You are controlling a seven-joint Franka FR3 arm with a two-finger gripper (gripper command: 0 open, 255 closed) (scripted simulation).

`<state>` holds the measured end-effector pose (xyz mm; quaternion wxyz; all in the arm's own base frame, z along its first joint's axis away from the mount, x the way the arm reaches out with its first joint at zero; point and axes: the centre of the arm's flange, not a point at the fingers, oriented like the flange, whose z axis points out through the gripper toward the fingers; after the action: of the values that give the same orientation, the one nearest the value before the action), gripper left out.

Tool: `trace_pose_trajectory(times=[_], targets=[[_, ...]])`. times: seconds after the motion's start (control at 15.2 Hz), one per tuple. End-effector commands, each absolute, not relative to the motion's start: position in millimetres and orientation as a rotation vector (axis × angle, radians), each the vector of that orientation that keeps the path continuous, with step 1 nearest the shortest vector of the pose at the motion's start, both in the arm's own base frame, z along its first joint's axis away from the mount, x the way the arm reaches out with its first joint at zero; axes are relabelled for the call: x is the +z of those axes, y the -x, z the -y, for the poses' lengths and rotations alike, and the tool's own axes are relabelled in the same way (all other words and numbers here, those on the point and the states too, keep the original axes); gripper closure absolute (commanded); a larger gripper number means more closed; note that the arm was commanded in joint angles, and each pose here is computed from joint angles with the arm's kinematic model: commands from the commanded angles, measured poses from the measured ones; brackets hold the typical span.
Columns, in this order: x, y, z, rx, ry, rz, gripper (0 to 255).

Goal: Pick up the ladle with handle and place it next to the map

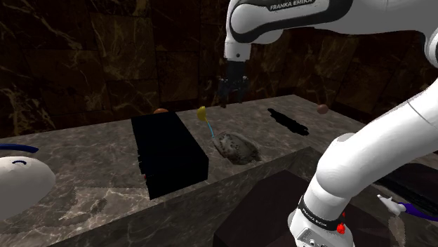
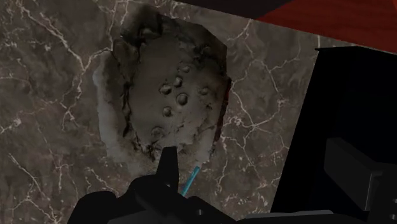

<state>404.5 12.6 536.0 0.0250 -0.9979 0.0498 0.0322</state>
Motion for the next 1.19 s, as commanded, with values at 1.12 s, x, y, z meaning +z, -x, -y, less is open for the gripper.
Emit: trace_pose_trajectory(times=[1.12], targets=[[394, -615, 67, 0.316, 3.066, -0.687, 0]])
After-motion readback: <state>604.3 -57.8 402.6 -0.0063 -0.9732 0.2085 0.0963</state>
